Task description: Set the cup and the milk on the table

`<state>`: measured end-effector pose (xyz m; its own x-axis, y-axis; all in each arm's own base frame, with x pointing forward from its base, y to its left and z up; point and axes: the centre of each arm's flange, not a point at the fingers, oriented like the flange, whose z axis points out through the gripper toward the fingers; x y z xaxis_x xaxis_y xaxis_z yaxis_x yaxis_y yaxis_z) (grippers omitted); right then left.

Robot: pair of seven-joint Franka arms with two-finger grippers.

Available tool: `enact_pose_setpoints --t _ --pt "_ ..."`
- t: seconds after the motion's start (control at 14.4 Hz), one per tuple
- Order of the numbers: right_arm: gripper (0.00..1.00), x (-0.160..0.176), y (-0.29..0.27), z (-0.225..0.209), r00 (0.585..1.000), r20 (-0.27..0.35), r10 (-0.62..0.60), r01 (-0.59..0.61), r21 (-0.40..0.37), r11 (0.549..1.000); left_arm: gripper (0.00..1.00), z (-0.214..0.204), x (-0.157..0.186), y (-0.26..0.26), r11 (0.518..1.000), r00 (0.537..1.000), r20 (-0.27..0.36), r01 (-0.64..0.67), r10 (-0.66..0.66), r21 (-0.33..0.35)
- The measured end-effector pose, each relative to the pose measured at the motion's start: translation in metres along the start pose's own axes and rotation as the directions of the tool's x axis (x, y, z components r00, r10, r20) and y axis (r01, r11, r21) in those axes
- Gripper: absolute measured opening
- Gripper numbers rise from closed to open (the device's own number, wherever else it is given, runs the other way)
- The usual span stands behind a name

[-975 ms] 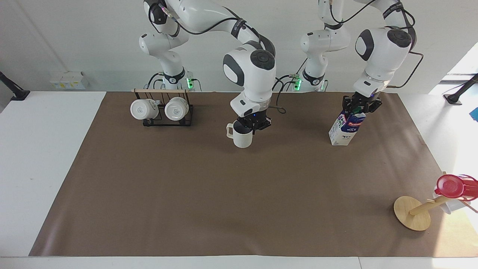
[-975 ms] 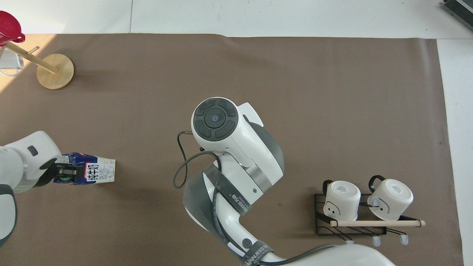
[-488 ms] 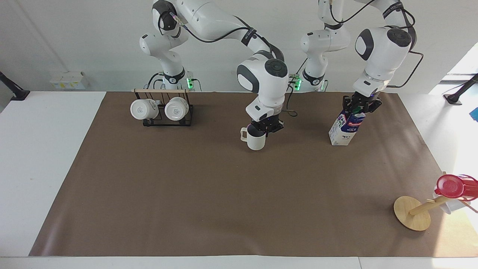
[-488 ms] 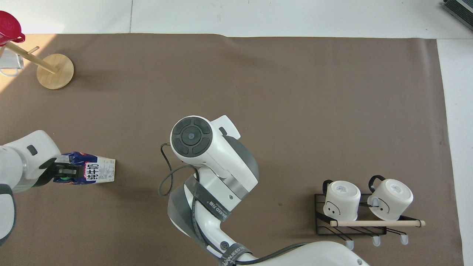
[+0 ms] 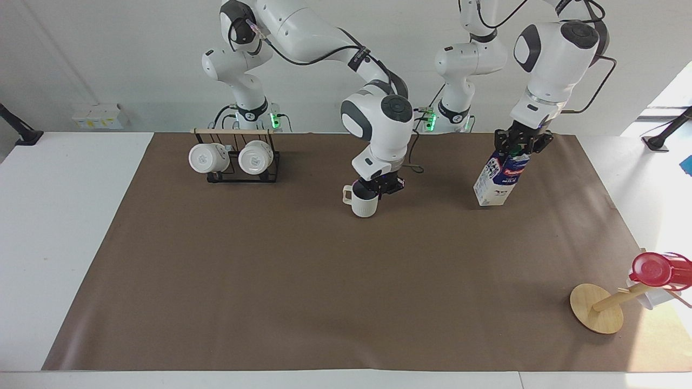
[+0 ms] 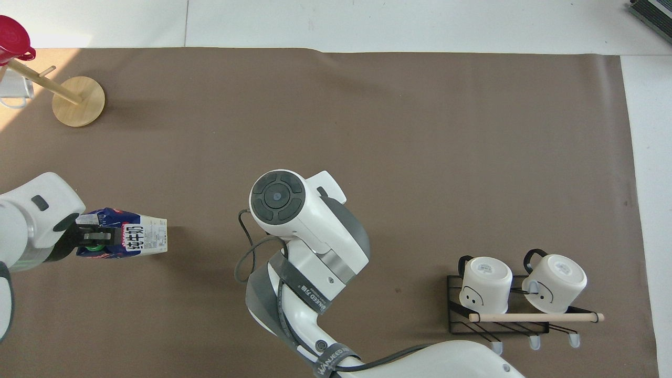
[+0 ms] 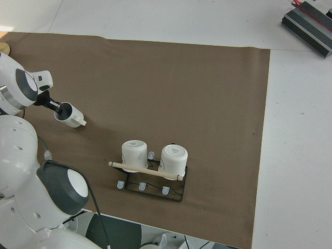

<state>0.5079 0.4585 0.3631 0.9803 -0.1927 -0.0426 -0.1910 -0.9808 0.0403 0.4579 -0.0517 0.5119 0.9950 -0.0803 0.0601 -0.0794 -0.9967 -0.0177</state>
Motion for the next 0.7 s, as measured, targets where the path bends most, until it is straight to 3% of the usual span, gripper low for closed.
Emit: enact_pose_setpoints --t 0.28,0.7 --pt "0.11 -0.003 0.003 -0.001 1.000 0.001 -0.001 0.001 -0.002 1.000 0.48 -0.017 0.001 0.035 0.999 0.999 -0.010 0.040 -0.040 -0.005" --pt "0.75 -0.007 0.004 -0.005 1.000 -0.005 -0.005 0.005 0.002 1.000 0.48 -0.027 0.003 0.069 0.997 0.996 -0.028 0.079 -0.079 -0.016"
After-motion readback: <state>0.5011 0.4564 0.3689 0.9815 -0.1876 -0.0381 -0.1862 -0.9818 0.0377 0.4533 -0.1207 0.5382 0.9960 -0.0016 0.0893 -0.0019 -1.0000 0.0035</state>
